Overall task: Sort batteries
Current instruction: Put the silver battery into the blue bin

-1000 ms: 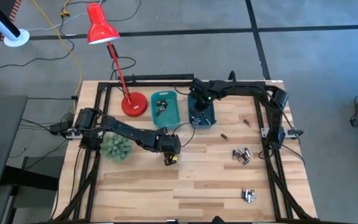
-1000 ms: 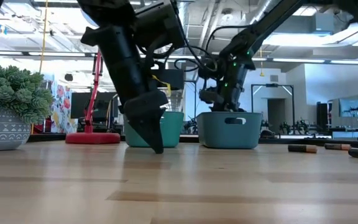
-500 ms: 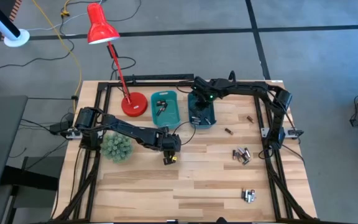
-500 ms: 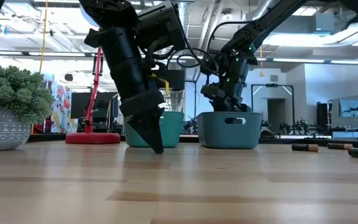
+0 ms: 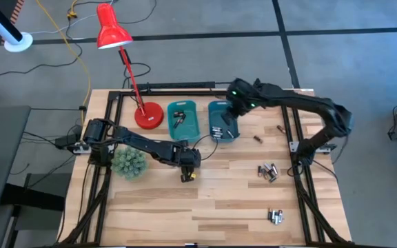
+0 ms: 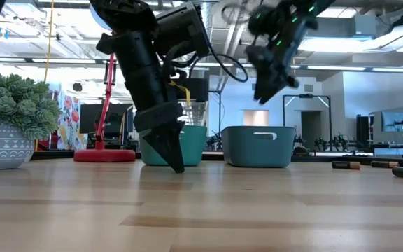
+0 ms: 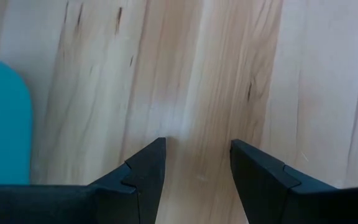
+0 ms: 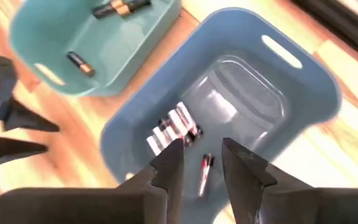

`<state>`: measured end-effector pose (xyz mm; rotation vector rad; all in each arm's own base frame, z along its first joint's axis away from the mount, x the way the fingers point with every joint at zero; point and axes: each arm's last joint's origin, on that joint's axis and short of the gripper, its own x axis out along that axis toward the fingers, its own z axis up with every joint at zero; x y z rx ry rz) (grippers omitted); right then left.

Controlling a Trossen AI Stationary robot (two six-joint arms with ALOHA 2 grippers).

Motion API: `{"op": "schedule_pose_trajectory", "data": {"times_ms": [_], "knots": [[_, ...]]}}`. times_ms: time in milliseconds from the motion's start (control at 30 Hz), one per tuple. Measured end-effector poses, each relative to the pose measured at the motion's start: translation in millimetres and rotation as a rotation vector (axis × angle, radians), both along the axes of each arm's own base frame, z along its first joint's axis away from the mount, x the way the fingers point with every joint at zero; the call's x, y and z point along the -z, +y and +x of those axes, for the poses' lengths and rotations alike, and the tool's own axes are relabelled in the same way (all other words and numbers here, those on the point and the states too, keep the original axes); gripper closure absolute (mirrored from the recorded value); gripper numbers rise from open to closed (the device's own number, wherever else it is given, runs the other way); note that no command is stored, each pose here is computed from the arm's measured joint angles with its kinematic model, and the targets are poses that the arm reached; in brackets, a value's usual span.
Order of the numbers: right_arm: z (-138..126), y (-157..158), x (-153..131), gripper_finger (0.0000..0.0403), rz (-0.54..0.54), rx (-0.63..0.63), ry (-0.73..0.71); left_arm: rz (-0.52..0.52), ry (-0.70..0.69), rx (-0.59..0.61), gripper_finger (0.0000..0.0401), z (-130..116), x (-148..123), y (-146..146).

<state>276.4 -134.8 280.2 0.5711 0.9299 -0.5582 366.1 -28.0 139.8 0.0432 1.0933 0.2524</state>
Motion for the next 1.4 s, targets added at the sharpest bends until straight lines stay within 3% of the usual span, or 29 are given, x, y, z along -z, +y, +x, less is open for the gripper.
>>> {"op": "schedule_pose_trajectory", "data": {"times_ms": [333,700,1067,1233,1400], "knots": [[-60,82,-17,0.0286,0.004,0.014,-0.145,0.002,0.040,-0.008,0.0230,5,-15,-11],[-97,162,8,0.0286,0.093,-0.075,-0.169,-0.059,0.105,-0.146,0.0230,7,-59,-32],[-114,216,35,0.0286,0.104,-0.223,-0.147,-0.135,-0.129,-0.161,0.0230,-56,-88,-125],[-109,227,39,0.0286,0.101,-0.247,-0.158,-0.227,-0.201,-0.139,0.0230,-80,-79,-163],[-96,235,43,0.0286,0.116,-0.243,-0.198,-0.305,-0.265,-0.038,0.0230,-104,-62,-196]]}}
